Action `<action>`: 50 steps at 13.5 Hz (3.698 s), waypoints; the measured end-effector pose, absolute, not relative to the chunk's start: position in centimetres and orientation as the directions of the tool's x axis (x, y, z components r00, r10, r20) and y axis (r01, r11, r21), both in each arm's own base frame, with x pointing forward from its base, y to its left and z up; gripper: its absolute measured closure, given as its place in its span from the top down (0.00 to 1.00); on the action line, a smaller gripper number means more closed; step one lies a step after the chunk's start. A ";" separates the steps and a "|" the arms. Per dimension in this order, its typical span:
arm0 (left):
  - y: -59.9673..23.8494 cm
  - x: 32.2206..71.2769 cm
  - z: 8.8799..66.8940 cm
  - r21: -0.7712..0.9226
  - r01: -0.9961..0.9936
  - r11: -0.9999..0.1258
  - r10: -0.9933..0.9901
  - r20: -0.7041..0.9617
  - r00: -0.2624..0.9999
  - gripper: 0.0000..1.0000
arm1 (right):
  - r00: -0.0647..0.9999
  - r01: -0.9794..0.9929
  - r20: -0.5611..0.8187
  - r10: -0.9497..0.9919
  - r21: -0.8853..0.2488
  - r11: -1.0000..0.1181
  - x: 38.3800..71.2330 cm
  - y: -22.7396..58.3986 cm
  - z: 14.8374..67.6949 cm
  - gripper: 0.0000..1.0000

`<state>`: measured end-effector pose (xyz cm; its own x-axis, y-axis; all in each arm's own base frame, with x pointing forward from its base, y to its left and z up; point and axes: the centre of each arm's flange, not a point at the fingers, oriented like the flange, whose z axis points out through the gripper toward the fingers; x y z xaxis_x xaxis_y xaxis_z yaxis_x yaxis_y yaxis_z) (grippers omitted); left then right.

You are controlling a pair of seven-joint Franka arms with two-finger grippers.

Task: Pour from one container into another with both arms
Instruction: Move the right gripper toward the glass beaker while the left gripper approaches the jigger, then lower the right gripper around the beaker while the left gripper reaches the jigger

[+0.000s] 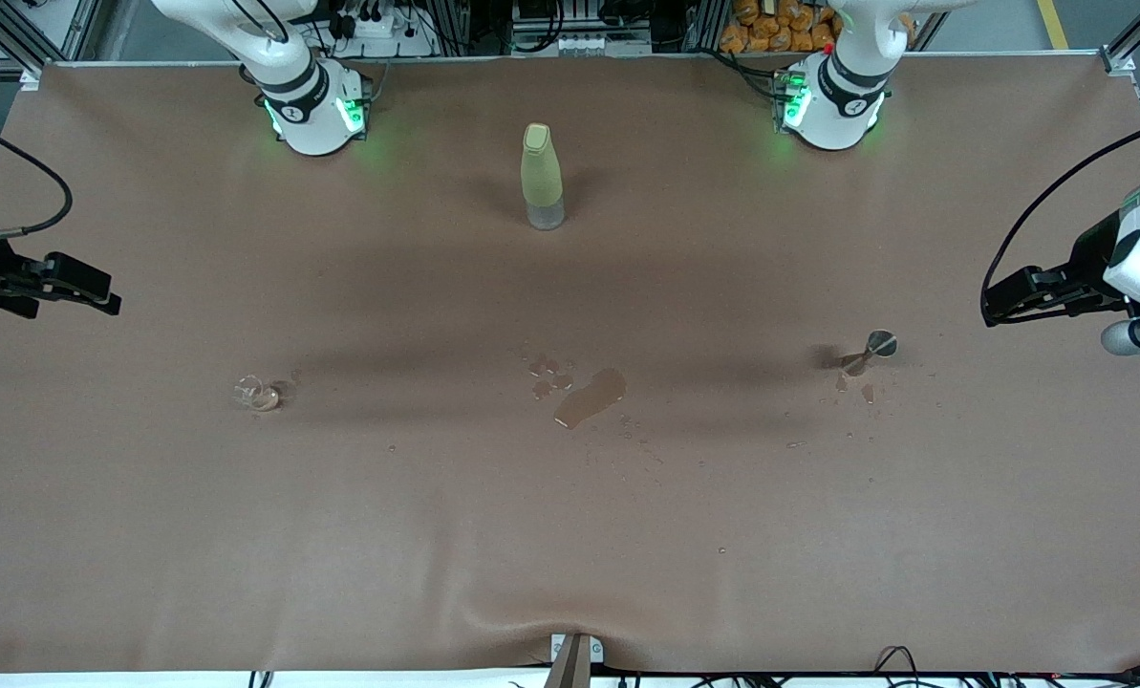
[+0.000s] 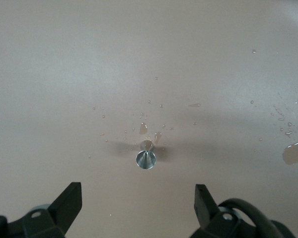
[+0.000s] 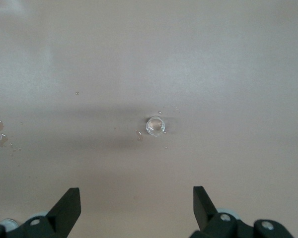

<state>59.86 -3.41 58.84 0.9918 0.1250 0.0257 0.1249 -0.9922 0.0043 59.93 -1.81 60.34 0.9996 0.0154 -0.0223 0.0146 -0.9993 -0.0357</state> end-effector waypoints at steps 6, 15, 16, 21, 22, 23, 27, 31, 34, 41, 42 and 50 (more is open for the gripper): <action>-3.4 59.9 59.3 0.005 0.133 -0.991 0.133 0.034 0.991 1.00 | 1.000 0.013 -0.023 0.014 -0.035 -0.999 60.0 -1.9 60.3 1.00; -3.3 59.9 59.3 0.004 0.135 -0.991 0.135 0.033 0.990 1.00 | 0.994 0.108 -0.008 0.109 -0.080 -0.991 60.9 -8.7 58.0 1.00; -3.3 59.9 59.3 0.004 0.134 -0.991 0.134 0.033 0.990 1.00 | 0.991 0.129 -0.002 0.130 -0.102 -0.986 60.9 -9.2 57.8 1.00; -4.3 59.7 59.2 0.003 0.115 -0.993 0.115 0.022 0.993 1.00 | 0.931 0.363 0.066 0.358 -0.232 -0.902 60.9 -16.3 53.9 1.00; -4.4 59.7 59.2 0.003 0.113 -0.994 0.113 0.022 0.993 1.00 | 0.910 0.413 0.080 0.406 -0.242 -0.878 61.0 -17.2 53.1 1.00; -4.5 59.7 59.2 0.003 0.111 -0.994 0.111 0.022 0.994 1.00 | 0.883 0.470 0.112 0.457 -0.261 -0.844 61.1 -17.5 52.4 1.00; -6.0 59.5 59.2 0.006 0.084 -0.996 0.084 0.021 0.996 1.00 | 0.732 0.681 0.343 0.589 -0.348 -0.644 62.1 -19.7 48.0 1.00; -7.1 59.4 59.2 0.007 0.066 -0.998 0.066 0.019 0.998 1.00 | 0.591 0.806 0.545 0.595 -0.355 -0.474 61.1 -26.2 39.4 1.00; -7.0 59.5 59.1 0.007 0.064 -0.998 0.064 0.018 0.998 1.00 | 0.483 0.875 0.683 0.548 -0.344 -0.341 59.7 -28.7 34.1 1.00; -5.8 59.6 59.0 0.004 -0.030 -1.000 -0.030 0.018 0.999 1.00 | 0.399 0.916 0.803 0.442 -0.331 -0.225 58.9 -26.8 25.4 1.00; -5.5 59.6 59.0 0.004 -0.031 -0.999 -0.031 0.017 0.999 1.00 | 0.370 0.928 0.826 0.426 -0.312 -0.202 58.6 -26.3 24.0 1.00; 0.0 61.9 53.0 0.176 -0.320 -0.931 -0.329 -0.025 0.944 1.00 | 0.233 0.972 0.901 0.365 -0.207 -0.110 57.0 -24.9 16.1 1.00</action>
<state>61.87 0.02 53.04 0.9441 -0.3288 -0.0254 -0.3195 -0.9311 0.1762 56.98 -24.88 16.05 0.2329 0.3649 0.9015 0.9722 -0.1095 -0.2068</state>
